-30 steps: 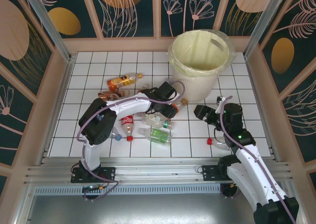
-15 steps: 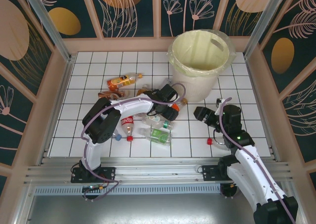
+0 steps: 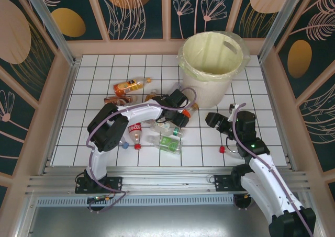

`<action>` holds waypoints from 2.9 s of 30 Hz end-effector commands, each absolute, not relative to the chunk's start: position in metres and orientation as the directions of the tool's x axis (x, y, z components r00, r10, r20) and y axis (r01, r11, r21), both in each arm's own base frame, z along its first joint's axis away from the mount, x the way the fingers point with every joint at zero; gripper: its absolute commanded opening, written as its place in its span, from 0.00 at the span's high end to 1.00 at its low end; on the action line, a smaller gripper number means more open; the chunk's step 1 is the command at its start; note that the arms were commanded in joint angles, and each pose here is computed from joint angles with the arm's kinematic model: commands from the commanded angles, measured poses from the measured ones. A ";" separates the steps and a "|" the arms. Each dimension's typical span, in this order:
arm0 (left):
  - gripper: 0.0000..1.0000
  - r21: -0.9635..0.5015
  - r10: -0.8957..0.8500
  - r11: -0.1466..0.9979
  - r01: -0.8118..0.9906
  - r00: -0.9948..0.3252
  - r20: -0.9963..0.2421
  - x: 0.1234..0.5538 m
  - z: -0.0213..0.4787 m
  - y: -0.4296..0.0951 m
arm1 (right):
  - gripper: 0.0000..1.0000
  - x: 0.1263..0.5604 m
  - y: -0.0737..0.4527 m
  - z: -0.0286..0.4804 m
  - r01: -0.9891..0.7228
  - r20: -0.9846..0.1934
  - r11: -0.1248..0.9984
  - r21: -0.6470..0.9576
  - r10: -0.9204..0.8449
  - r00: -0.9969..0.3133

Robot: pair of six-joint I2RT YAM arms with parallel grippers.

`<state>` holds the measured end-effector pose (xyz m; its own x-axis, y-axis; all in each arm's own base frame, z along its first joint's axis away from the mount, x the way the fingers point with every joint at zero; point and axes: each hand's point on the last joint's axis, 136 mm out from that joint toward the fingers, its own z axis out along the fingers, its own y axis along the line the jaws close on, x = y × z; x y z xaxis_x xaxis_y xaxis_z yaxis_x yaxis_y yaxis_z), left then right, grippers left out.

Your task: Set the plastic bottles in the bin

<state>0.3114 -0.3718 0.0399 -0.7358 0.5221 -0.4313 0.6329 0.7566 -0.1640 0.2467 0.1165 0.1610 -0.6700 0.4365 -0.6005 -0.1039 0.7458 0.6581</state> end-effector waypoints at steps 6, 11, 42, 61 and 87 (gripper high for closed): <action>0.46 -0.235 0.453 0.740 0.630 -0.726 -0.518 0.308 0.065 -0.383 | 0.19 0.250 0.126 0.160 -0.071 -0.515 0.655 0.752 0.517 -0.683; 0.46 -0.283 0.402 0.728 0.625 -0.723 -0.561 0.303 0.086 -0.383 | 0.18 0.255 0.137 0.160 -0.061 -0.439 0.564 0.824 0.566 -0.698; 0.46 -0.539 0.212 0.548 0.640 -0.730 -0.650 0.255 0.148 -0.397 | 0.10 0.276 0.210 0.178 -0.188 -0.414 0.446 0.875 0.488 -0.768; 0.39 -0.567 0.199 0.510 0.647 -0.730 -0.654 0.250 0.153 -0.407 | 0.40 0.278 0.206 0.178 -0.189 -0.435 0.472 0.861 0.493 -0.754; 0.01 -0.510 0.099 0.396 0.764 -0.588 -0.803 0.222 0.236 -0.376 | 0.41 0.266 0.121 0.208 -0.144 -0.706 0.796 0.589 0.420 -0.570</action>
